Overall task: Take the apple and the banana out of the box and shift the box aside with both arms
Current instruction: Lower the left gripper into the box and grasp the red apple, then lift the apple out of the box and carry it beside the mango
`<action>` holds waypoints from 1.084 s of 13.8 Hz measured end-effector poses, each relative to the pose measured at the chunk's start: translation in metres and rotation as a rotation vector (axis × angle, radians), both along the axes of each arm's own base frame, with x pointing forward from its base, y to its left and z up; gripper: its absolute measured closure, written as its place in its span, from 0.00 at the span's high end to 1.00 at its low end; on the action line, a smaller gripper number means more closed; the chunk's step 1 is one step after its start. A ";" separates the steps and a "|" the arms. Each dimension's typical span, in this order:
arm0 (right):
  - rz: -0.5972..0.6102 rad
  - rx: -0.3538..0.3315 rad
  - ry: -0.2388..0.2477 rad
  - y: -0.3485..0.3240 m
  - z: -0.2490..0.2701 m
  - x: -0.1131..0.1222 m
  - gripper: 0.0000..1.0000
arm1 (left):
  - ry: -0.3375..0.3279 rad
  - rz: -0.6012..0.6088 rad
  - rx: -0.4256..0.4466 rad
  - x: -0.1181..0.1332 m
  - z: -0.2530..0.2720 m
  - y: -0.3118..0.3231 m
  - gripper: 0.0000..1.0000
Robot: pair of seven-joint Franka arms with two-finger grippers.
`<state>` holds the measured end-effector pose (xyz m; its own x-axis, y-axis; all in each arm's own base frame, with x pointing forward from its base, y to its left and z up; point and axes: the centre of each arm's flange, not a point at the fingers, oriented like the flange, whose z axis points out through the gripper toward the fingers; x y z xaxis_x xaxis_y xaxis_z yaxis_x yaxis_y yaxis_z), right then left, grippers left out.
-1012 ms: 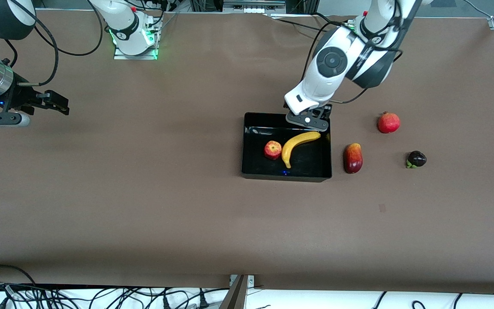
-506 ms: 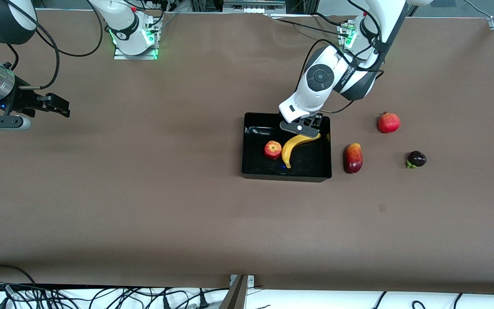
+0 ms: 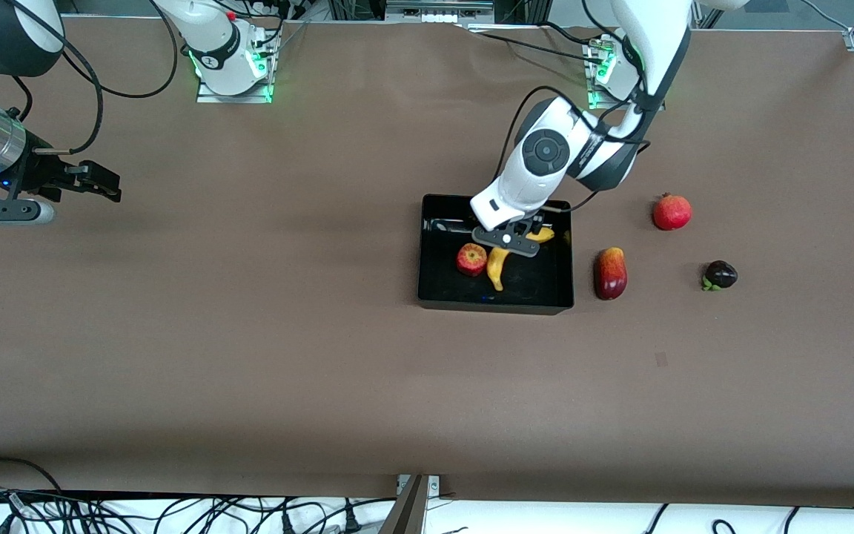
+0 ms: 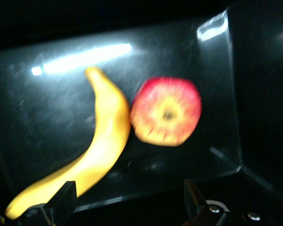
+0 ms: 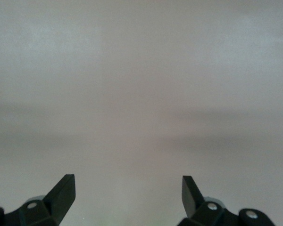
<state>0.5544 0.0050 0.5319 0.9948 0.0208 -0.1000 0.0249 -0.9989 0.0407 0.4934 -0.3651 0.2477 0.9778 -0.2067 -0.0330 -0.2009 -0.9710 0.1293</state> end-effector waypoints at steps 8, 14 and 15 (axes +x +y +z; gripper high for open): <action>0.006 0.000 0.005 0.003 0.000 -0.001 1.00 | -0.063 0.016 -0.028 0.035 -0.033 -0.024 1.00; 0.007 0.000 0.004 0.004 0.000 0.000 1.00 | -0.065 0.036 -0.041 0.041 -0.030 -0.025 1.00; 0.007 0.000 0.004 0.004 0.000 0.000 1.00 | -0.059 0.053 -0.055 0.041 -0.029 -0.026 1.00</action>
